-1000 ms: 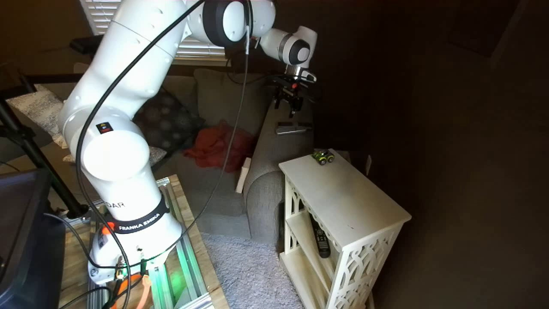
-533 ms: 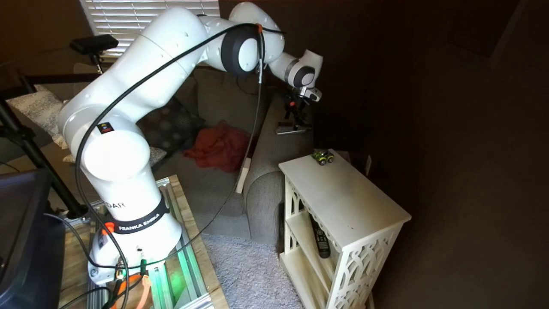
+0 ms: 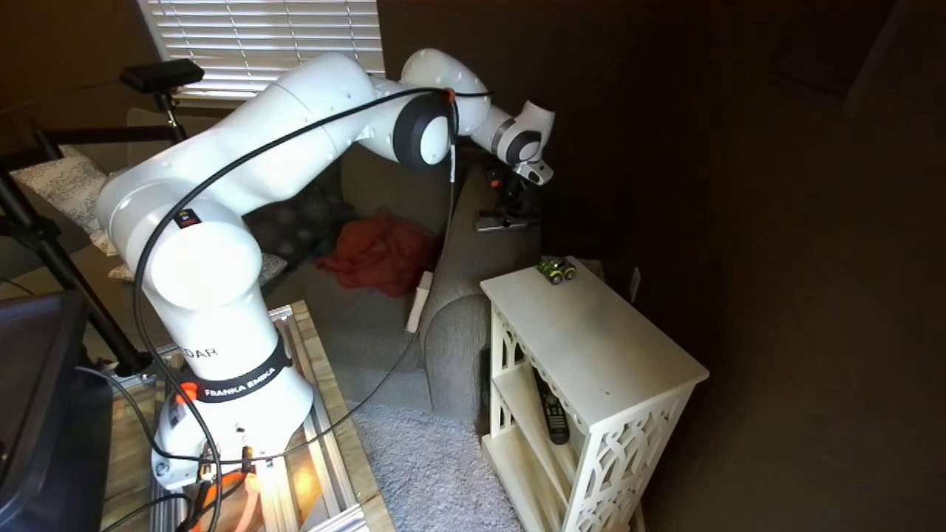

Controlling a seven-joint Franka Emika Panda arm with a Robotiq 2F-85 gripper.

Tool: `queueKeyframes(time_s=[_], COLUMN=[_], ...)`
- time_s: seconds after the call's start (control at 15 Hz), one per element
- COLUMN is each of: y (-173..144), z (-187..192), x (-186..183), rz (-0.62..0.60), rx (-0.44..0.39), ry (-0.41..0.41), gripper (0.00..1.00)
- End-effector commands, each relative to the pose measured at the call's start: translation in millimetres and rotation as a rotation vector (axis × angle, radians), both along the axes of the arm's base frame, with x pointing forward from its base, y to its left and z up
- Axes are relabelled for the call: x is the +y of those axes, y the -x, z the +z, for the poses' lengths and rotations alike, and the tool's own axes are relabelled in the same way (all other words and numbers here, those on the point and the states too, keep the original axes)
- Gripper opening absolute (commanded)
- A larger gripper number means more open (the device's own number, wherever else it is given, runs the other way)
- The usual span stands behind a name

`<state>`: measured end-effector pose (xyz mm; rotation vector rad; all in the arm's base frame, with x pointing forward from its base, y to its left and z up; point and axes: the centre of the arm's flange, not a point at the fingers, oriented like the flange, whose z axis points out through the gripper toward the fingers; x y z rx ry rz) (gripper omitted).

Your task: Move the toy car to the left and put the remote on the stand

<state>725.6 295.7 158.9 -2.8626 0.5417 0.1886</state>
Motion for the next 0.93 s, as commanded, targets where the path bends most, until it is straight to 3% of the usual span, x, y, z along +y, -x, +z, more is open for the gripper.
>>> queueKeyframes(time_s=[0.0,0.47,0.6,0.67,0.87], y=[-37.4,-37.5,-38.2,-38.2,-39.2], z=[-16.0,-36.4,-39.5,-40.7,-42.7], x=[22.9,24.2,22.7,22.2,21.7], rz=[-0.078,-0.145,-0.159,-0.164,-0.176], rx=[0.021,0.065,0.069,0.071,0.076], ry=[-0.020,0.010,0.021,0.024,0.033], gripper=[1.00,0.99,0.92,0.84,0.75])
